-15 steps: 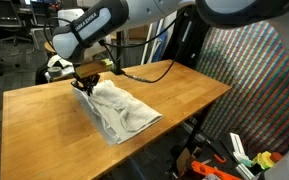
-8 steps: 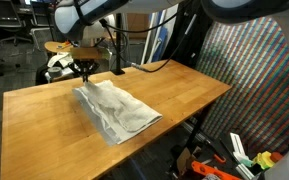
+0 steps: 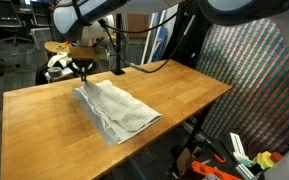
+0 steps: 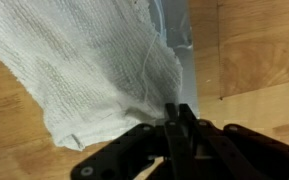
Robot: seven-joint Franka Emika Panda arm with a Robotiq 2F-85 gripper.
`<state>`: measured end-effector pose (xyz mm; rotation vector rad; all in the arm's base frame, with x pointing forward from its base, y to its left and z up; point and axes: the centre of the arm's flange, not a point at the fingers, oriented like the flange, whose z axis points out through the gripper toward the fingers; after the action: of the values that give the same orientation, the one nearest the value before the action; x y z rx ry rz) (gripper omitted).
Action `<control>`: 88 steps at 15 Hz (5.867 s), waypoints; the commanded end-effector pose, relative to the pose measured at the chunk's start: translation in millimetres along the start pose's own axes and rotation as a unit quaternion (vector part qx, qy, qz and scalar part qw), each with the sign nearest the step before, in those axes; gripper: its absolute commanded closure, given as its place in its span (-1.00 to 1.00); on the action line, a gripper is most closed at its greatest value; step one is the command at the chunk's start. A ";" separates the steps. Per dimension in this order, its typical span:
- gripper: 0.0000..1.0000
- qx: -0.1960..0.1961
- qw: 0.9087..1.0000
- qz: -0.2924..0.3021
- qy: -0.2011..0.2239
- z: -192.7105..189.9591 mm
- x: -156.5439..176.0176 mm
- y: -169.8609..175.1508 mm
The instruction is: Fold the cloth
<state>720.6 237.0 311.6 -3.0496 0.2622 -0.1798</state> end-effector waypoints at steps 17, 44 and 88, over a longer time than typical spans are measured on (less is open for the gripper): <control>-0.82 -0.059 0.996 -0.046 0.054 2.3 -30.0 -23.2; -1.00 -0.239 0.966 0.050 0.085 93.2 50.8 -3.9; -1.00 -0.148 0.980 0.125 0.050 -9.9 52.8 97.1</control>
<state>800.9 116.8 285.6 -3.2667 0.9709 -0.3234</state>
